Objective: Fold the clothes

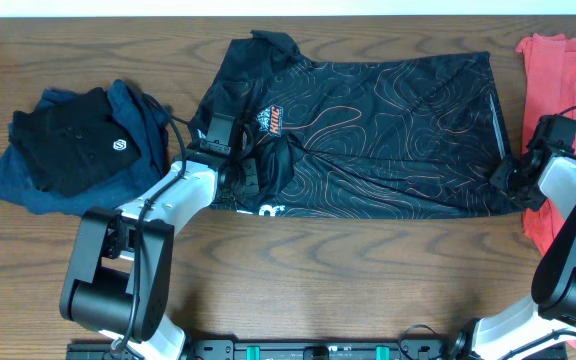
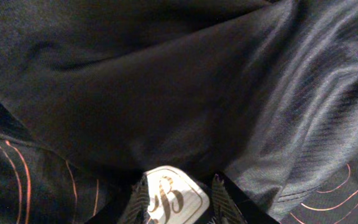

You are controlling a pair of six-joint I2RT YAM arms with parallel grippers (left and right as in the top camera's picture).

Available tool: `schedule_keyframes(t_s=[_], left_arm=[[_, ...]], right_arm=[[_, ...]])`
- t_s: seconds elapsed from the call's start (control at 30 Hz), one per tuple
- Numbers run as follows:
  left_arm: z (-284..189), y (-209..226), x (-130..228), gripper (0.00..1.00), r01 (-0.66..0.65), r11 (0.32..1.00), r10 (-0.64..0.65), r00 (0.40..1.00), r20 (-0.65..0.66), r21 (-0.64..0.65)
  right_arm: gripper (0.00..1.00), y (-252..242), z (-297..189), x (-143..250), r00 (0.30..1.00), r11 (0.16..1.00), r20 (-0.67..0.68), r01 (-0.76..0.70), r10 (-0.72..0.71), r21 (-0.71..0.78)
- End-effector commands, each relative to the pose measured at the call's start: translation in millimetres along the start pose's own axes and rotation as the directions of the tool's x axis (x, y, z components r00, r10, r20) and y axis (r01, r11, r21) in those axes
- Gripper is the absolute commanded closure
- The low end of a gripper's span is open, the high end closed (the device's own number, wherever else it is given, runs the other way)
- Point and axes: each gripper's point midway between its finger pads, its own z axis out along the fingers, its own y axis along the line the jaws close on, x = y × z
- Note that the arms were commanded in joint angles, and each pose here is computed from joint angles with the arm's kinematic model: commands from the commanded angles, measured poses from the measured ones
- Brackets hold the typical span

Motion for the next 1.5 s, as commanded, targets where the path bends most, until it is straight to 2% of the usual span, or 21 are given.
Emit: schedule_keyframes(t_s=[0.0, 0.17, 0.27, 0.33, 0.6, 0.93, 1.2, 1.23, 1.33, 1.47], left_arm=[[7.9, 11.3, 6.8, 0.64, -0.014, 0.999, 0.013, 1.0, -0.027, -0.049], [7.9, 11.3, 6.8, 0.64, -0.014, 0.999, 0.013, 1.0, -0.027, -0.049], [7.9, 11.3, 6.8, 0.64, -0.014, 0.999, 0.013, 1.0, -0.027, -0.049], [7.9, 11.3, 6.8, 0.64, -0.014, 0.999, 0.013, 1.0, -0.027, -0.049], [7.9, 11.3, 6.8, 0.64, -0.014, 0.999, 0.013, 1.0, -0.027, -0.049], [7.9, 11.3, 6.8, 0.64, -0.014, 0.999, 0.013, 1.0, -0.027, -0.049], [8.0, 10.5, 4.6, 0.64, -0.015, 0.999, 0.014, 1.0, -0.018, -0.046], [8.1, 9.9, 3.3, 0.64, -0.015, 0.999, 0.015, 1.0, -0.013, -0.044], [8.0, 9.4, 1.5, 0.63, -0.015, 0.999, 0.015, 1.0, -0.006, -0.042], [7.9, 10.0, 1.2, 0.64, -0.016, 0.999, 0.016, 1.0, -0.004, -0.045]], right_arm=[[0.7, 5.4, -15.1, -17.3, 0.998, 0.999, 0.055, -0.005, 0.007, -0.035], [0.87, 6.2, -15.7, -18.3, 0.998, 0.999, 0.057, -0.005, 0.007, -0.039], [0.91, 6.2, -15.7, -18.3, 0.998, 0.999, 0.057, -0.005, 0.007, -0.039], [0.99, 6.2, -15.7, -18.3, 0.998, 0.999, 0.057, -0.005, 0.007, -0.039], [0.99, 10.4, -16.2, -22.7, 0.997, 0.998, 0.071, -0.027, 0.032, -0.063], [0.99, 55.1, -30.3, -61.4, 0.976, 0.949, 0.191, -0.039, 0.103, -0.312], [0.99, 59.4, -39.5, -87.9, 0.946, 0.939, 0.29, -0.042, 0.148, -0.341], [0.98, 58.4, -39.4, -88.4, 0.945, 0.941, 0.293, -0.044, 0.148, -0.336], [0.69, 57.6, -37.9, -85.0, 0.949, 0.942, 0.279, -0.047, 0.145, -0.331], [0.64, 53.1, -31.5, -68.6, 0.969, 0.954, 0.225, -0.029, 0.1, -0.299]])
